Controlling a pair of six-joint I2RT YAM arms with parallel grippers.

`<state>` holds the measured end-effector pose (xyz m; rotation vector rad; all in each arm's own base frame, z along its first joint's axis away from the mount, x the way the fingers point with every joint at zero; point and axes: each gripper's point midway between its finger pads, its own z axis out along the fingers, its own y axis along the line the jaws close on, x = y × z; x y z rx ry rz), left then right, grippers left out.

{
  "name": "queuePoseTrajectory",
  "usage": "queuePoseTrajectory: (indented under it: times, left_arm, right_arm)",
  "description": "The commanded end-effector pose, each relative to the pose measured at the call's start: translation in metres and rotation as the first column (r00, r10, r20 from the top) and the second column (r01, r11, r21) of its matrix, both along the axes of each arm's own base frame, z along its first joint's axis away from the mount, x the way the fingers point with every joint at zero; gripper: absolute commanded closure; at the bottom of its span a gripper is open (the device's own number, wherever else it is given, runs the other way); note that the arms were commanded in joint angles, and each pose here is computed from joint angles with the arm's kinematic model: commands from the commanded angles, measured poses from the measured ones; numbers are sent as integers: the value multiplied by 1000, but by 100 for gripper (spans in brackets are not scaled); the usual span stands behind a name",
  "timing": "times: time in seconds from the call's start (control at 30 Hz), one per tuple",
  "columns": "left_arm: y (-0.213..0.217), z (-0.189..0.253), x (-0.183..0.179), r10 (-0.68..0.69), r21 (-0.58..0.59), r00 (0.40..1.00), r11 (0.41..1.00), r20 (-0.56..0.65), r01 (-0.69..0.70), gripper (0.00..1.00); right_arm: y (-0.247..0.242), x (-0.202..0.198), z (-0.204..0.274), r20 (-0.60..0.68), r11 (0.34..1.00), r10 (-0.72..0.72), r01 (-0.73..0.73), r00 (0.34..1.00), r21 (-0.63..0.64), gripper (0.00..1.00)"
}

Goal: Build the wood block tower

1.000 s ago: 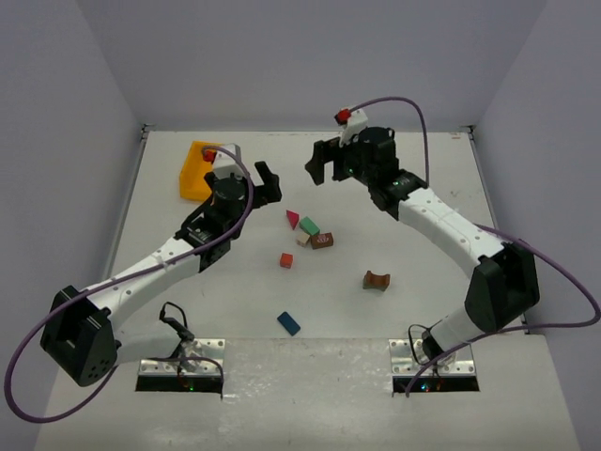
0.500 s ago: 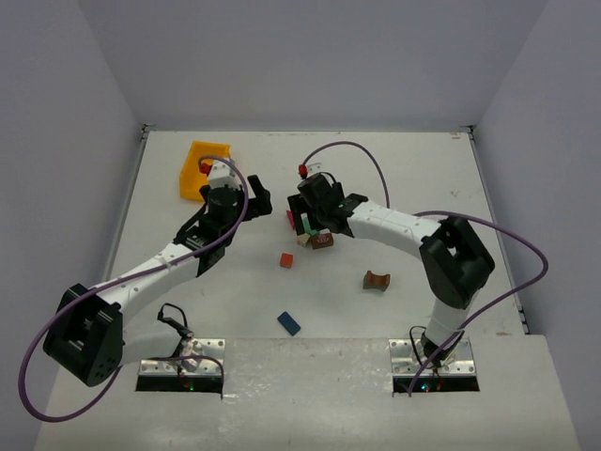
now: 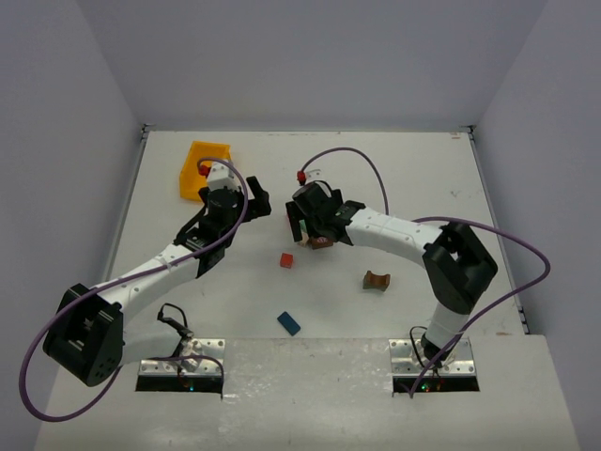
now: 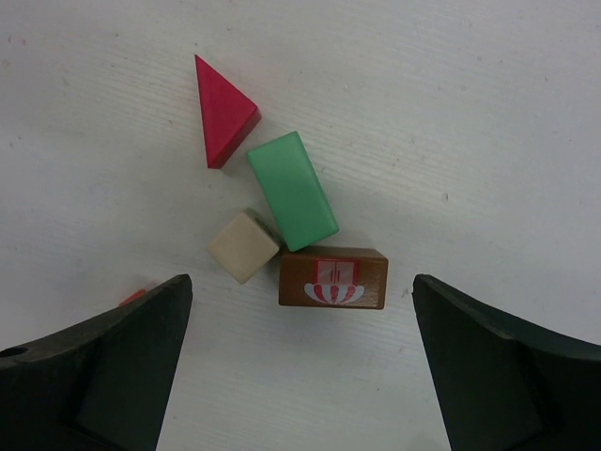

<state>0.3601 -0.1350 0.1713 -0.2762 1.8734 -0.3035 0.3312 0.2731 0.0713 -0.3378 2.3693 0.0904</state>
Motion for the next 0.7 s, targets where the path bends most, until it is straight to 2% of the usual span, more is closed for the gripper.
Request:
queuePoseTrajectory:
  times: [0.0,0.37,0.67]
  left_arm:
    - [5,19,4,31,-44,998,999,62,-29,0]
    - [6,17,3,38,-41,997,999,60,-36,0]
    - [6,18,4,36,-40,997,999,61,-33,0]
  right_arm:
    - [-10,-1,5,17,998,-57,57,998,-7,1]
    - [-30,-8,-21,-43,993,-107,105,993,-53,1]
    - [-23,-5,-41,-109,995,-92,87,990,-50,7]
